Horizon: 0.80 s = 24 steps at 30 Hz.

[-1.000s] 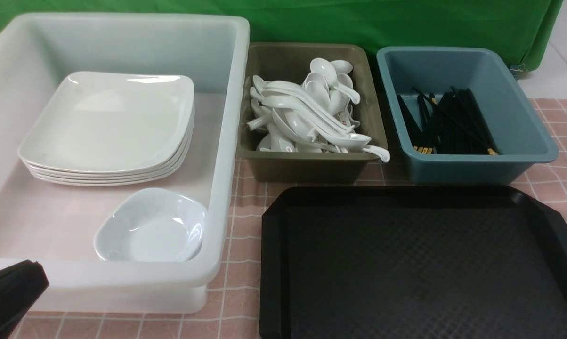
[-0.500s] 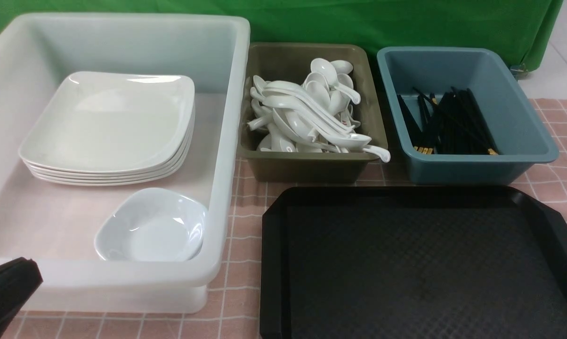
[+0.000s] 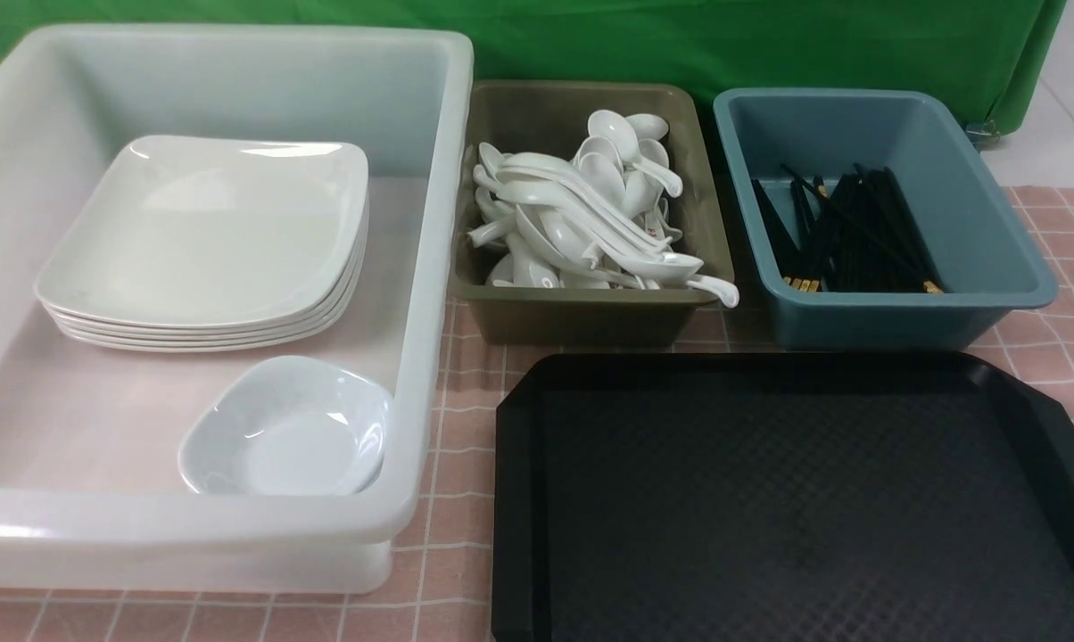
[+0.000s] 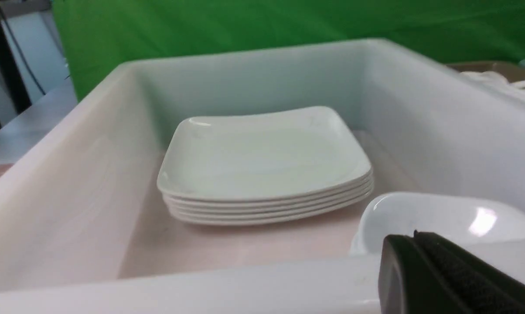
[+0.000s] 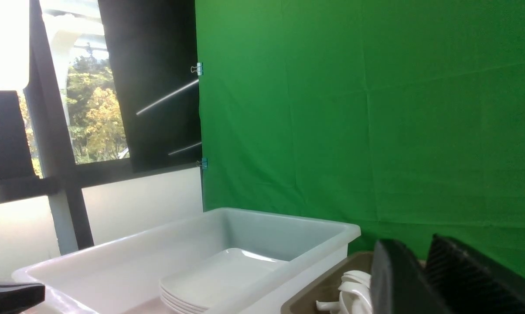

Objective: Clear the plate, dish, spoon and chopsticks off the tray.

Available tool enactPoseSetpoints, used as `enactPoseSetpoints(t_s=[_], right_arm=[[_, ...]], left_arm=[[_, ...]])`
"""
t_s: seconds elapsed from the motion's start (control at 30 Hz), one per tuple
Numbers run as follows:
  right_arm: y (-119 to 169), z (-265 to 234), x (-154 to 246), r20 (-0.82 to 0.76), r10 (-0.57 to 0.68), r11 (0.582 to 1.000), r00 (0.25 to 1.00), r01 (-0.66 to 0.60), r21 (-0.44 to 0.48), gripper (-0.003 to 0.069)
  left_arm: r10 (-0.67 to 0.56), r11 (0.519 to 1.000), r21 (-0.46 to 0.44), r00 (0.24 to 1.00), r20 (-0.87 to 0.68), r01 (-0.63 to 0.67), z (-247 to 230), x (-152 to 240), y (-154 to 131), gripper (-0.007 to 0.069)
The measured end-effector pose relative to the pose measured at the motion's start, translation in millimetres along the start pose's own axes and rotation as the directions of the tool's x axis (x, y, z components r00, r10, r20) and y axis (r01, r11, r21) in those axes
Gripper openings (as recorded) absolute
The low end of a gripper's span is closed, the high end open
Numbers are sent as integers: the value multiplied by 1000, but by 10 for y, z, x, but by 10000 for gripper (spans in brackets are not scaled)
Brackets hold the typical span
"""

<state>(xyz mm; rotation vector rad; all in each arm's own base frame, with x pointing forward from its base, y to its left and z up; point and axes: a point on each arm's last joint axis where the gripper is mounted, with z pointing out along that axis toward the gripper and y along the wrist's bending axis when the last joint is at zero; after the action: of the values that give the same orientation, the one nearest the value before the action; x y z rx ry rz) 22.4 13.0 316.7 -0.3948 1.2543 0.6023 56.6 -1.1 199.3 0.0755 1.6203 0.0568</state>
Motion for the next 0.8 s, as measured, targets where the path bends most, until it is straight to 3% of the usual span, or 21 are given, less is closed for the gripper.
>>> enactPoseSetpoints(t_s=[0.2,0.8], right_arm=[[0,0,0,0,1,1000,1000,-1,0,178],[0,0,0,0,1,1000,1000,-1,0,212]], left_arm=[[32,999,-3,997,-71,-33,-3,64,0,0],[40,999,-2,996,-82,-40,-3,76,0,0]])
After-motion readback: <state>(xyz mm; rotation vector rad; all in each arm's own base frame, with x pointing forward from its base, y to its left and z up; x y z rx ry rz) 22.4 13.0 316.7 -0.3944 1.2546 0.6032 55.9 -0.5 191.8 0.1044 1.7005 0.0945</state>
